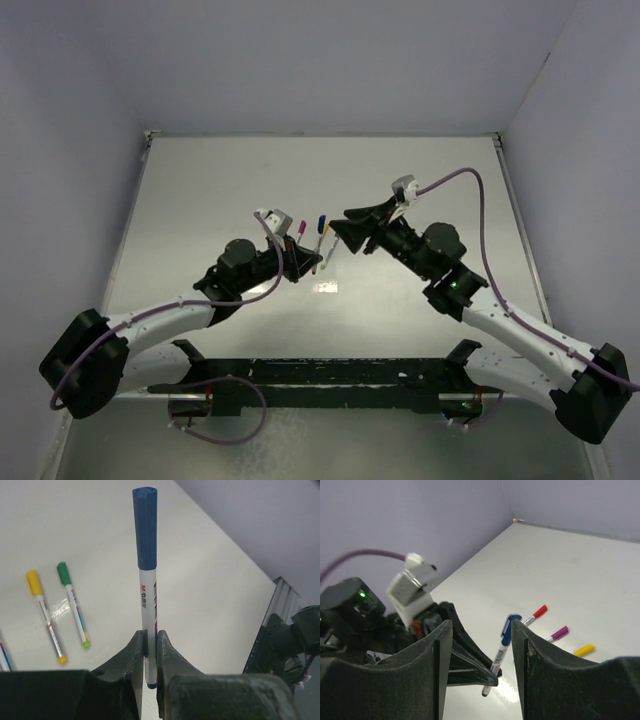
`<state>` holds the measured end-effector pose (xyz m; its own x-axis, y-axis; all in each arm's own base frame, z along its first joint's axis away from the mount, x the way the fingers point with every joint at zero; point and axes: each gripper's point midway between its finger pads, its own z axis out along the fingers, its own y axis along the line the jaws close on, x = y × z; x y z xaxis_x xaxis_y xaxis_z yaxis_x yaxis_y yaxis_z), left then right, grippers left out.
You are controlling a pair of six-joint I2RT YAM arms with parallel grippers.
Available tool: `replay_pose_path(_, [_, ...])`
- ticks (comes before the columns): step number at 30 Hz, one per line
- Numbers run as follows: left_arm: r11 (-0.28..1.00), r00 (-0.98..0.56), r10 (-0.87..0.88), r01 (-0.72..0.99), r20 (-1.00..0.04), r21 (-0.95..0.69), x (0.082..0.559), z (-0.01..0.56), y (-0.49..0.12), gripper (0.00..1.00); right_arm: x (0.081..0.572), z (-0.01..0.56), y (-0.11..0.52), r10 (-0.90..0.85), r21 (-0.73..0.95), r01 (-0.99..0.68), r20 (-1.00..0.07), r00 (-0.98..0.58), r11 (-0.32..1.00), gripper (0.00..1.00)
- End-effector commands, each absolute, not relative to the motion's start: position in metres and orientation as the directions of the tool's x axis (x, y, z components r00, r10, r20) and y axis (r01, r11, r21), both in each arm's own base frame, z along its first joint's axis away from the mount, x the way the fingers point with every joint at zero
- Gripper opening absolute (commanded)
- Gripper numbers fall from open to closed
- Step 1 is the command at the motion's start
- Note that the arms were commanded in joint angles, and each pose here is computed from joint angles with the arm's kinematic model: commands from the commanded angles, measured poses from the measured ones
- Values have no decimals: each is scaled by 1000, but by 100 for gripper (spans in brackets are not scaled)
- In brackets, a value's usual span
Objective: Insert the pens into the pen caps
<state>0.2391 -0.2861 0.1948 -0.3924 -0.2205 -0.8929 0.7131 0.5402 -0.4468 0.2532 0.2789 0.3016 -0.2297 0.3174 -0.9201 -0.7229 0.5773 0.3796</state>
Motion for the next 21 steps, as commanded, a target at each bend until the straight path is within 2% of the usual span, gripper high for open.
replay_pose_path(1, [605, -424, -148, 676, -893, -421, 258, 174, -291, 0, 259, 318, 255, 301, 328, -664, -940, -160, 672, 52])
replay_pose_path(6, [617, -465, -81, 671, -882, -411, 277, 158, -311, 0, 271, 291, 220, 322, 378, -478, -926, -199, 793, 53])
replay_pose_path(17, [652, -527, 94, 674, -844, -348, 304, 110, -365, 5, 269, 251, 191, 330, 397, -332, -913, -241, 855, 54])
replay_pose_path(21, [703, -554, 149, 642, -819, -307, 309, 87, -374, 6, 274, 232, 162, 356, 401, -161, -901, -248, 902, 55])
